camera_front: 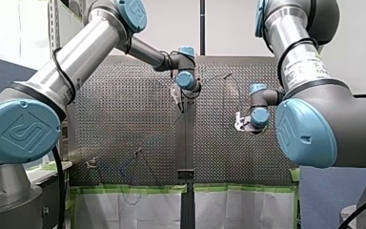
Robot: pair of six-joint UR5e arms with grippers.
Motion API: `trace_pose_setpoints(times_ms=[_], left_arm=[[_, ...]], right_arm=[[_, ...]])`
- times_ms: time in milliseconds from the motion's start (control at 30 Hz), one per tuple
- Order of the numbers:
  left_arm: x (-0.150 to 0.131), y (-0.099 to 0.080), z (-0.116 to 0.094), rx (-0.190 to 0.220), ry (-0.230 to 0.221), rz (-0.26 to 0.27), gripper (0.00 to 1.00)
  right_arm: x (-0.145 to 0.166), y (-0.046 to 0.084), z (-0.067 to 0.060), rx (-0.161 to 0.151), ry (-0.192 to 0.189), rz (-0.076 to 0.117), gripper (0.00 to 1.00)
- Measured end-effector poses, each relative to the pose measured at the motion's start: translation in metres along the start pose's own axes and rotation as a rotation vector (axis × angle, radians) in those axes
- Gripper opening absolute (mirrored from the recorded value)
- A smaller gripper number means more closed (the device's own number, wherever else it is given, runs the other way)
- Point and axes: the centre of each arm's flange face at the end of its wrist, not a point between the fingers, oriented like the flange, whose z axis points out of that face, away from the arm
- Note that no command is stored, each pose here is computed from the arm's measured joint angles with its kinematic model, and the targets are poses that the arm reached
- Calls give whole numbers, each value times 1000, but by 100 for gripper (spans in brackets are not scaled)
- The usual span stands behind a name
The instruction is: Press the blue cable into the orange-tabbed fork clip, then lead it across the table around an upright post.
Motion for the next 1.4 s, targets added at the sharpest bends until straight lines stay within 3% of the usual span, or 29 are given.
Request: trace_pose_setpoints(times_ms=[367, 900, 1400], left_arm=[[0, 2, 0, -14, -4, 2, 100], [0, 2, 0, -15, -6, 1, 100], [0, 3, 0, -24, -8, 2, 100]], right_arm=[[-41, 15, 16, -34, -28, 5, 0], [-127, 48, 39, -83, -121, -31, 0], [-154, 75, 48, -124, -138, -14, 0]])
